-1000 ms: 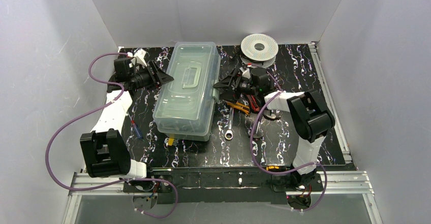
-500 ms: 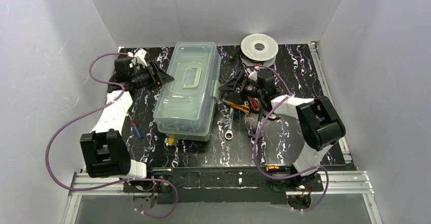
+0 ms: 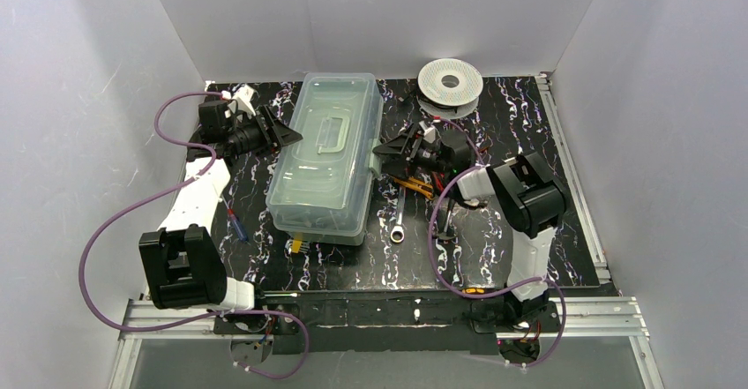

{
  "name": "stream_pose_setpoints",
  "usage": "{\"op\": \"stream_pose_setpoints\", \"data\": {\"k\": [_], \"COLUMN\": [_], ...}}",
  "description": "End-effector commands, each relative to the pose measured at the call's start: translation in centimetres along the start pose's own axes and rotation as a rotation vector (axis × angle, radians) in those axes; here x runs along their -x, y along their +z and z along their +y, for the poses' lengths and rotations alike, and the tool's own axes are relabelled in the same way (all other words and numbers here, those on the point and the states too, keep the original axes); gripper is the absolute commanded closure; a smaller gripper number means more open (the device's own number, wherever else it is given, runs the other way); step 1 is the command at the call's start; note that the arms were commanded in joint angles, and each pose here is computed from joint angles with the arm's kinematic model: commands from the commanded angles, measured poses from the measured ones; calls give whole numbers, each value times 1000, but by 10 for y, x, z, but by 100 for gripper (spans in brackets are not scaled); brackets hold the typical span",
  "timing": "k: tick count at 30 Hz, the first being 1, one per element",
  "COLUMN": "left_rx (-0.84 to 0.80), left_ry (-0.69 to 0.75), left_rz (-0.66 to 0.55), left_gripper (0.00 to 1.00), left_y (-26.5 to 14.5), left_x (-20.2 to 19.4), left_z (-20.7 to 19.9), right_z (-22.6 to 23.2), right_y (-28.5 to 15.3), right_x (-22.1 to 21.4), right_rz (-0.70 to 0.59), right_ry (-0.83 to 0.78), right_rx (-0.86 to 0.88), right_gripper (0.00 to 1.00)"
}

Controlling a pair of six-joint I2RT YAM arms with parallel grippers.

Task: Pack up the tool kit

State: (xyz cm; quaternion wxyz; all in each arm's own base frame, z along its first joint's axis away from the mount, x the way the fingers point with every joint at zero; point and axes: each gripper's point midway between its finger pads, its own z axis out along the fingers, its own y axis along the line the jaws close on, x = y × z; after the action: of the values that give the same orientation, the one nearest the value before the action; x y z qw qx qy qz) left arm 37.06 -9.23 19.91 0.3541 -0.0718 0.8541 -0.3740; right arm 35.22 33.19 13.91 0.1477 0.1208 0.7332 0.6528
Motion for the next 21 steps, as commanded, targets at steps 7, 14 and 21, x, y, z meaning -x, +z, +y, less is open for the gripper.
{"op": "stream_pose_setpoints", "data": {"k": [7, 14, 21], "left_rx": [96, 98, 114], "left_ry": [-221, -216, -187], "left_rz": [293, 289, 271], "left_gripper": [63, 63, 62], "left_y": [-5, -6, -8], "left_x": [-91, -90, -88], "left_z": [27, 26, 24], "right_z": [66, 82, 75], "right_y": [5, -2, -1], "right_x": [-23, -25, -24], "right_rz": [65, 72, 83], "right_ry": [-56, -82, -61], "right_rx": [205, 193, 121], "right_gripper": [14, 15, 17]}}
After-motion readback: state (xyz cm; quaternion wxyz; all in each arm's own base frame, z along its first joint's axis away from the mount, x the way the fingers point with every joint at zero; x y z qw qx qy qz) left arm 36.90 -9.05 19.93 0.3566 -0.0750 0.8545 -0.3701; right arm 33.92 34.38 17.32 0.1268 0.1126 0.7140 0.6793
